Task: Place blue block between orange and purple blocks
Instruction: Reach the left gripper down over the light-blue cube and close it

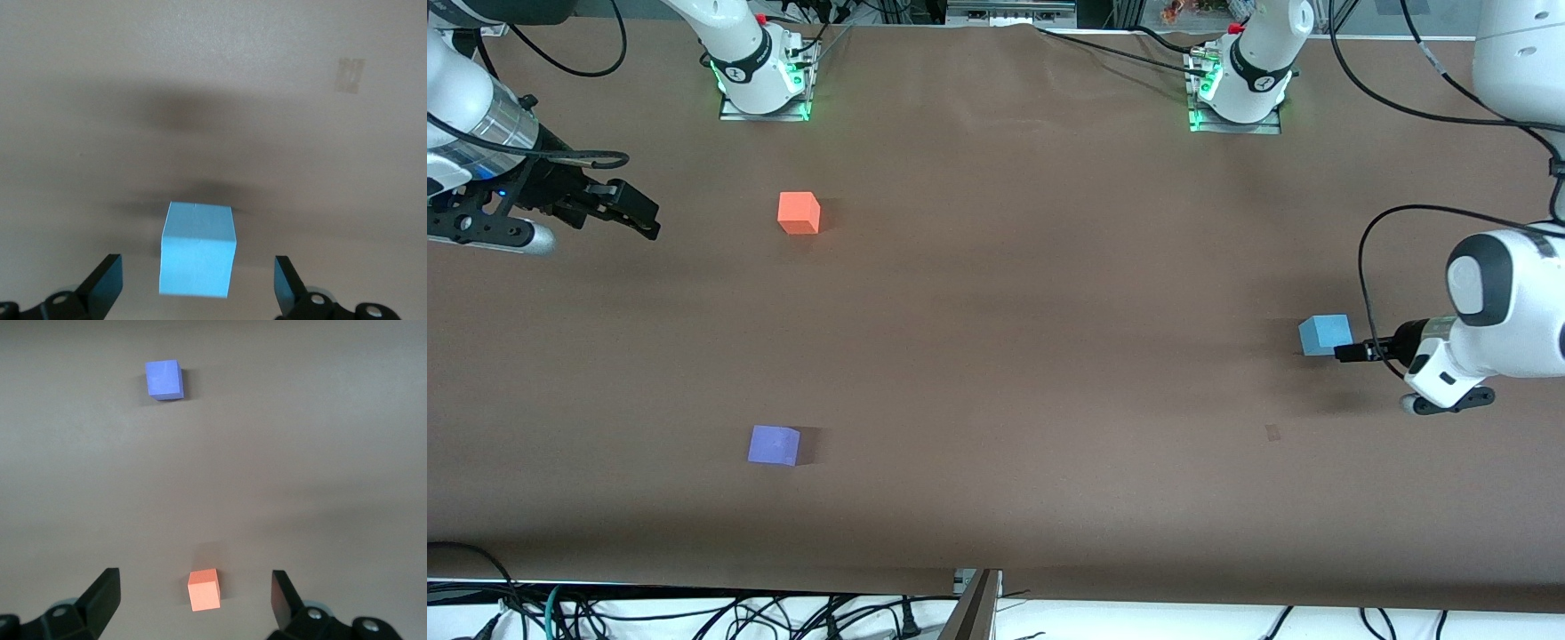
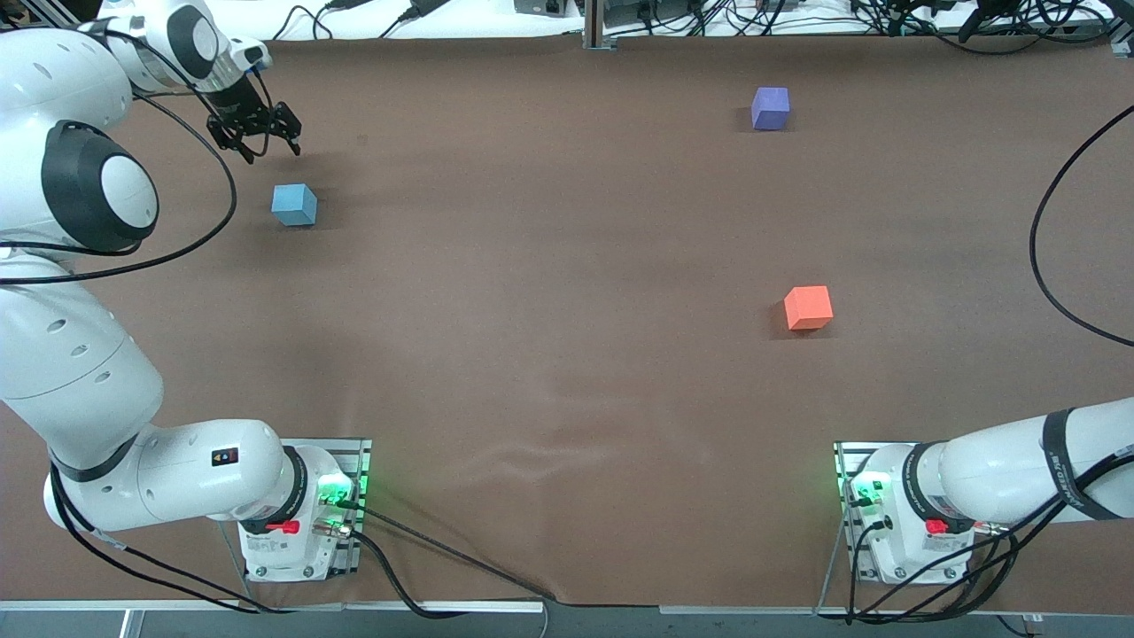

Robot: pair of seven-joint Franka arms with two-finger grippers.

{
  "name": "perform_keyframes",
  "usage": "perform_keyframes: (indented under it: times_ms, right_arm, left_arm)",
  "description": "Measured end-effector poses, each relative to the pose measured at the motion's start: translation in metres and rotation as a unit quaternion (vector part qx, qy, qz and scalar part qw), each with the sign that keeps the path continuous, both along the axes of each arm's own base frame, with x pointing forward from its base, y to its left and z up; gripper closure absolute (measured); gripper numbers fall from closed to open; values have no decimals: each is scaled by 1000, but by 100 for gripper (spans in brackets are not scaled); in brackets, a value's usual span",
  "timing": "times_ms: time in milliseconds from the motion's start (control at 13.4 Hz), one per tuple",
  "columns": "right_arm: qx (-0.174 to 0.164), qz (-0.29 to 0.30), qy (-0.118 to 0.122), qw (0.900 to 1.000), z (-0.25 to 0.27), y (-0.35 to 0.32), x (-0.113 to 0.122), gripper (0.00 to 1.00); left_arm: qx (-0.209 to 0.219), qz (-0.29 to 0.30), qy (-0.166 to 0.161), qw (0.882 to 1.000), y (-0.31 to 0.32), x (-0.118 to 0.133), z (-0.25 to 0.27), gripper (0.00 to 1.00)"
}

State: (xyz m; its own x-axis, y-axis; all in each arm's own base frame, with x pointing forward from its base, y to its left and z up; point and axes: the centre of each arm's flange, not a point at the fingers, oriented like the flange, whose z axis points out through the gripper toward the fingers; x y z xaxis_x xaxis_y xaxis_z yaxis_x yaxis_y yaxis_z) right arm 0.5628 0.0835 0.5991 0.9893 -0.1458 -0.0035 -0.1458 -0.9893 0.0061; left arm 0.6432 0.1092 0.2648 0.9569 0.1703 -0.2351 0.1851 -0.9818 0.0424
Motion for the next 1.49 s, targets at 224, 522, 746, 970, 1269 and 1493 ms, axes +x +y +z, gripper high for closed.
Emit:
perform_keyframes:
  times_ms: [224, 522, 746, 970, 1269, 1493]
  right_arm:
    - [0, 0, -1, 1000, 0, 0, 0, 0]
    - [0, 0, -3, 1000, 0, 0, 1, 0]
    - [1, 0, -4, 1000, 0, 0, 1, 0]
    - [0, 0, -3, 1000, -1, 0, 2, 0]
    - [0, 0, 4, 1000, -8, 1, 5, 0]
    - [0, 0, 5, 1000, -10, 1, 5, 0]
  left_arm:
    - [0, -17, -17, 1000, -2, -13, -31, 0]
    - [-3, -24, -6, 1000, -4, -27, -49, 0]
    - [-5, -25, 1, 1000, -5, -34, -54, 0]
    - [-6, -26, 8, 1000, -7, -42, -56, 0]
    - [-4, -26, 3, 1000, -8, -49, -58, 3]
    - [-1, -25, -10, 1000, -8, -51, -63, 14]
